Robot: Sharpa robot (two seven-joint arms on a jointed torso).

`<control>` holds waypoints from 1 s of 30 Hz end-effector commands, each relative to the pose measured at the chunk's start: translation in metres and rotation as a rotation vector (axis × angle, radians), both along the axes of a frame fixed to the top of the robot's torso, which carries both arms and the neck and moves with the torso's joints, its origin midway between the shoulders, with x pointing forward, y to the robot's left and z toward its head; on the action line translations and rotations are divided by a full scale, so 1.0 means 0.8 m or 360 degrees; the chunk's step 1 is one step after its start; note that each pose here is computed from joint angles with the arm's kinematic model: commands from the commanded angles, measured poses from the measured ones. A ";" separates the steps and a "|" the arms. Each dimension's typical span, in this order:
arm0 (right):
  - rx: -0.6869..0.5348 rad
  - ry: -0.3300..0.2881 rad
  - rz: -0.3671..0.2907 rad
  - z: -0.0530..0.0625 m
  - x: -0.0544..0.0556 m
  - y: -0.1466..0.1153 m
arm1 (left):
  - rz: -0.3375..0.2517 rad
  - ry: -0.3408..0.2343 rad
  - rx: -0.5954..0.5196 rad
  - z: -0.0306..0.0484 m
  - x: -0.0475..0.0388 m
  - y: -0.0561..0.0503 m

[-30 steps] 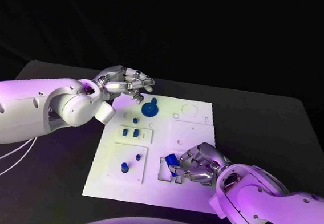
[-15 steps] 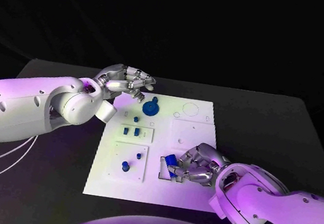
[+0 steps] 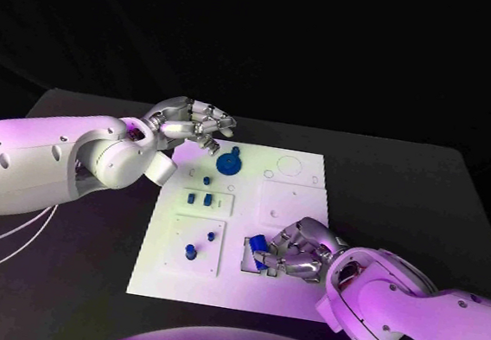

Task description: Assemble the parts on the task board

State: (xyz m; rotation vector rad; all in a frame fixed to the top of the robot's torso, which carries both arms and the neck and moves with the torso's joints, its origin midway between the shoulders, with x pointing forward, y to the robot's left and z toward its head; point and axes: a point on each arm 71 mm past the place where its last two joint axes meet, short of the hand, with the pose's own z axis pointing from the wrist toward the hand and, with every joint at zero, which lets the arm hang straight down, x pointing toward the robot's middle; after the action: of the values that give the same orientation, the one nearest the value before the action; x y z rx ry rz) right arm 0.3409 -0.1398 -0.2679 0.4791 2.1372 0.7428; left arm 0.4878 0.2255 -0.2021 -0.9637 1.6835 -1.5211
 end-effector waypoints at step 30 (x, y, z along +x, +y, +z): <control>0.0016 -0.0083 0.0104 0.005 -0.001 -0.002 | -0.0016 -0.0004 -0.0007 0.0014 -0.001 0.000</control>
State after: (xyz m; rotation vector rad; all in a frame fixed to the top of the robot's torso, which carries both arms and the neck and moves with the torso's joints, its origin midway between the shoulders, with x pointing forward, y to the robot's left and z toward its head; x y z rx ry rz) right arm 0.3418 -0.1456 -0.2670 0.4627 2.1213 0.7370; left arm 0.4875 0.2271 -0.2021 -0.9658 1.6839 -1.5172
